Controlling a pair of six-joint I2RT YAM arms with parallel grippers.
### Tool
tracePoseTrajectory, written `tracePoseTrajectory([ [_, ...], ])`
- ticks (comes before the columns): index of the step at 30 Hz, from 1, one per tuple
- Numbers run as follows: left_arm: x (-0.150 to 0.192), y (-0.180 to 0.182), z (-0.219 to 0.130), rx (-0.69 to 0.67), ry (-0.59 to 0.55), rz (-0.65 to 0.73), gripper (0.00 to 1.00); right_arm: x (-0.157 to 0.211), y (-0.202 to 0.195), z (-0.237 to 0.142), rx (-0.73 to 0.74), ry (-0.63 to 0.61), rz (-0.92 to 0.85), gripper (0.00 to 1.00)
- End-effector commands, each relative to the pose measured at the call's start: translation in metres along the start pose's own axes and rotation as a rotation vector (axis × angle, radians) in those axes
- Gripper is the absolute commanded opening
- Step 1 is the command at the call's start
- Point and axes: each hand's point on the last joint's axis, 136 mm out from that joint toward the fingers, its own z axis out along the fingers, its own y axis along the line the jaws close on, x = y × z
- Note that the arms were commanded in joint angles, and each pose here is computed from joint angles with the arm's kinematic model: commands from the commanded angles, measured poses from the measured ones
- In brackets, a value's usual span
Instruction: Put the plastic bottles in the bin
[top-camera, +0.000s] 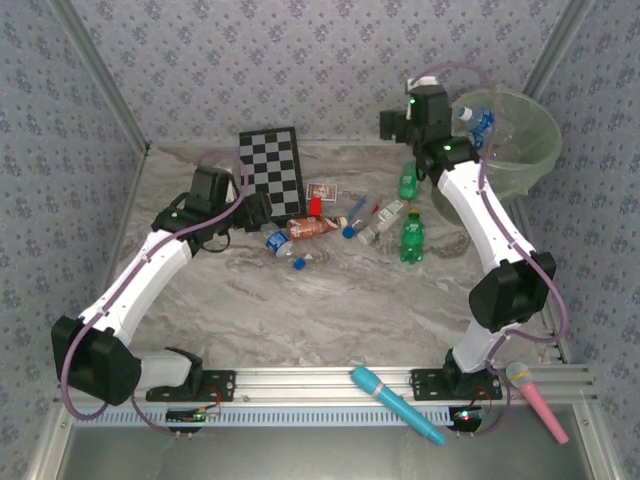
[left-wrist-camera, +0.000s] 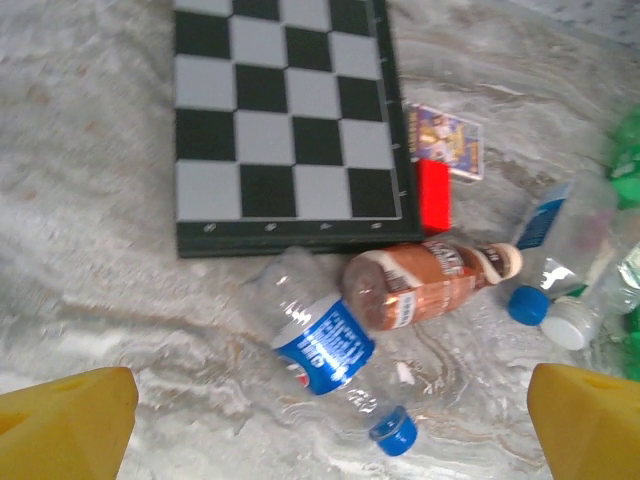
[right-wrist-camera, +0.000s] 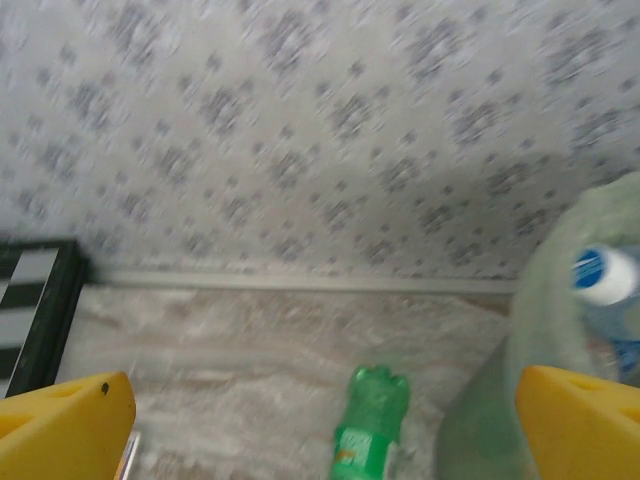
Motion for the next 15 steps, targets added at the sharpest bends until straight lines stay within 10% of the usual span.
tracePoseTrajectory([
  [1, 0.004, 0.004, -0.013, 0.005, -0.015, -0.065, 1.00, 0.028, 0.028, -0.008, -0.066, 0.083, -0.085, 1.00],
  [15, 0.017, 0.034, -0.029, -0.068, -0.047, -0.125, 1.00, 0.149, 0.161, -0.016, -0.534, 0.396, -0.461, 0.95],
])
